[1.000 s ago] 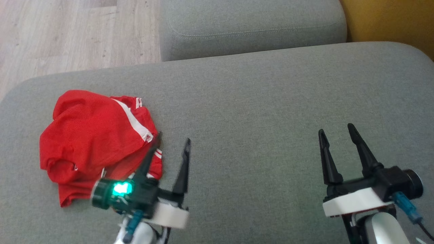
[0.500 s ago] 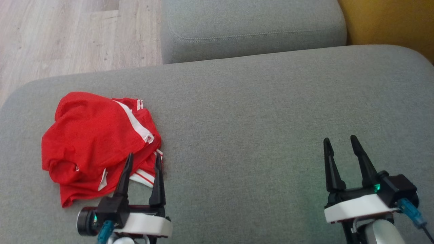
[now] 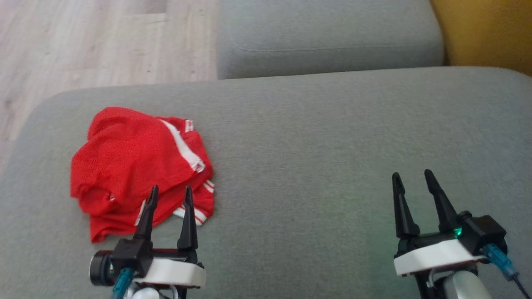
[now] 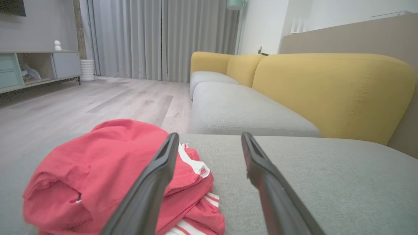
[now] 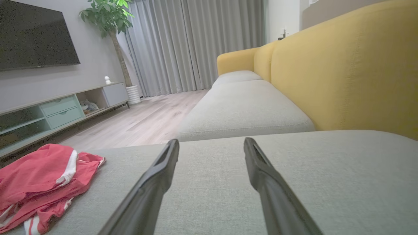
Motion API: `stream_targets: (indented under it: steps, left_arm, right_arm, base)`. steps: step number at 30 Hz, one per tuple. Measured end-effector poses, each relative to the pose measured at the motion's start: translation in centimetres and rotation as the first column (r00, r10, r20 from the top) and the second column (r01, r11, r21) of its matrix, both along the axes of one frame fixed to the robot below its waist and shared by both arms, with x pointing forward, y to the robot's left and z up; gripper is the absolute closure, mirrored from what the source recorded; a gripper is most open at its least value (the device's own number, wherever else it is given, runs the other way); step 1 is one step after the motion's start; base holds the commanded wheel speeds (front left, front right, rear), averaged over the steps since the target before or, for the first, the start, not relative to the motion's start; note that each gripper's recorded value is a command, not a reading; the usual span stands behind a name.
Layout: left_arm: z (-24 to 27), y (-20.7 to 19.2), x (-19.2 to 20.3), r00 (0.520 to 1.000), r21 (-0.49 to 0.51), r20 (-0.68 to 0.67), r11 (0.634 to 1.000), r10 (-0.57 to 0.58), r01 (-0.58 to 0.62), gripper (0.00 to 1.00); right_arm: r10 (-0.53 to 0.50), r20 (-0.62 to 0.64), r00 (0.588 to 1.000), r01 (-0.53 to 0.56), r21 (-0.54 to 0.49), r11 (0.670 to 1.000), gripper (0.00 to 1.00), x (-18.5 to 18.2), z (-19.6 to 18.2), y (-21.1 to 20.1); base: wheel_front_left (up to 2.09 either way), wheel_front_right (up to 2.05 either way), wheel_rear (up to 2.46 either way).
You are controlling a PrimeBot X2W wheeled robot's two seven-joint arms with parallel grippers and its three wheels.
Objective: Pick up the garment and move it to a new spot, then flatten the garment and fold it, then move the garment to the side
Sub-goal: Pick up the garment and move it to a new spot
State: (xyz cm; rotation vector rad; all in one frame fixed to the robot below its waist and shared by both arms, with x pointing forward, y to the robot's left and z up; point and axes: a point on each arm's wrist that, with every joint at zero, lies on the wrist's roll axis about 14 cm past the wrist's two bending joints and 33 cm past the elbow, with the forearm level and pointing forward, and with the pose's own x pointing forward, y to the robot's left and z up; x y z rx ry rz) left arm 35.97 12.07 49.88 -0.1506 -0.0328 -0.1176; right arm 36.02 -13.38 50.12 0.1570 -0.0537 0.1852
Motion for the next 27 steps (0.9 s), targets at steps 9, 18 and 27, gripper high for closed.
stream_targets:
  steps: [9, 18, 27]
  left_arm:
    - [-0.1, 4.2, -2.1, 0.992, 0.009, 0.002, 0.992, 0.130, -0.130, 0.00]
    - [-0.2, 8.9, -5.1, 0.960, 0.013, 0.007, 0.960, 0.278, -0.279, 0.00]
    - [-0.8, 11.1, -7.2, 0.937, 0.015, -0.006, 0.937, 0.348, -0.348, 0.00]
  right_arm:
    - [0.142, -0.001, 0.990, -0.142, 0.012, 0.990, 0.00, 0.5, 0.1, 4.7]
    - [0.330, -0.025, 0.944, -0.329, 0.025, 0.944, 0.00, -0.6, -0.5, 10.9]
    - [0.453, -0.035, 0.891, -0.452, 0.029, 0.891, 0.00, -2.0, -0.8, 14.9]
  base:
    - [0.00, 0.00, 0.00]
    - [0.00, 0.00, 0.00]
    - [0.00, 0.00, 0.00]
